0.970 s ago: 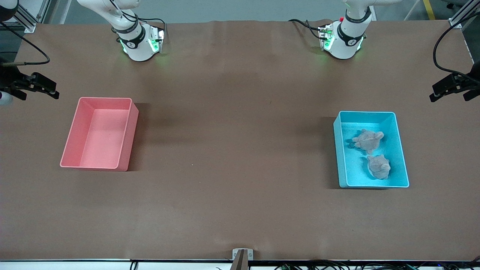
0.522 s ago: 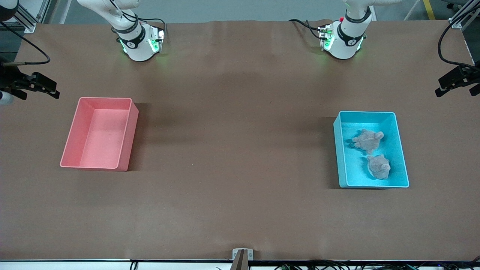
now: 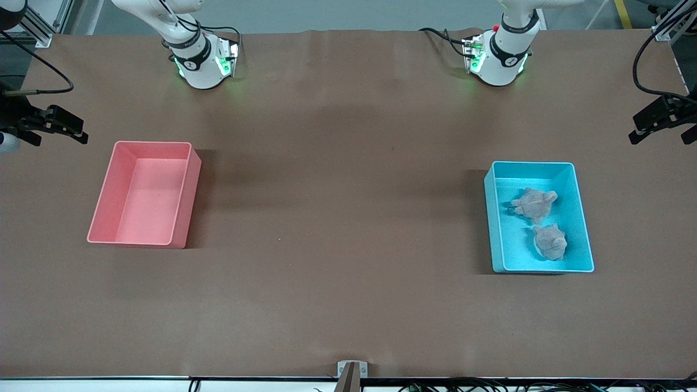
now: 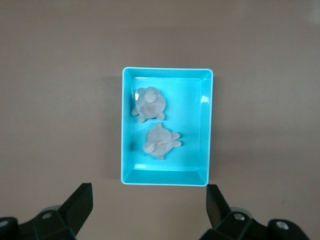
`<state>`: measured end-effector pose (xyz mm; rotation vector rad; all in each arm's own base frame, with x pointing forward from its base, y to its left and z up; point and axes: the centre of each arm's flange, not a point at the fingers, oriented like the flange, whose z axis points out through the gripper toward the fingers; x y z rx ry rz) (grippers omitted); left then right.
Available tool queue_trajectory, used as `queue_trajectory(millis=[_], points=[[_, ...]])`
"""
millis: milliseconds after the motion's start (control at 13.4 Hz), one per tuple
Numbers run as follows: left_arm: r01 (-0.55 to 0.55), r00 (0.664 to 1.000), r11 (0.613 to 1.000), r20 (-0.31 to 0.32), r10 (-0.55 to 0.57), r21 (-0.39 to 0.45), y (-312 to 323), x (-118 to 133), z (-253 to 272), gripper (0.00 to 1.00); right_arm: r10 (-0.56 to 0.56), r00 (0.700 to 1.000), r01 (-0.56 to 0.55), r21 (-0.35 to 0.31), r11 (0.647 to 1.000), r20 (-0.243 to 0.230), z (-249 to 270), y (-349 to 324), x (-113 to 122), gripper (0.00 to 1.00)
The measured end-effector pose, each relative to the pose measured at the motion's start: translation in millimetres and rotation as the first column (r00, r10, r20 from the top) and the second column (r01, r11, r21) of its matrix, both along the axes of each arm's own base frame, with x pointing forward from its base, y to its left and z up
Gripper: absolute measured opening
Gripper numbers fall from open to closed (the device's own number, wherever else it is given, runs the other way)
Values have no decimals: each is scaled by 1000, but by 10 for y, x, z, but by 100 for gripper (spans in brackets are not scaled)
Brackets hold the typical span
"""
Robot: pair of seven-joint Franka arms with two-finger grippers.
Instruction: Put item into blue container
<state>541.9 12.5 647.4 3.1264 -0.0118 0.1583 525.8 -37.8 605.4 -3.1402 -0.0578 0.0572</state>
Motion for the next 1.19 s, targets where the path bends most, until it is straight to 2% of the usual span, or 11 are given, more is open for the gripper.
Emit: queue_trajectory(millis=[1194], points=[[-24, 1000, 1000, 2, 24, -3, -143, 56, -5, 100, 12, 1000, -12, 0, 1000, 4, 4, 18, 6, 100]])
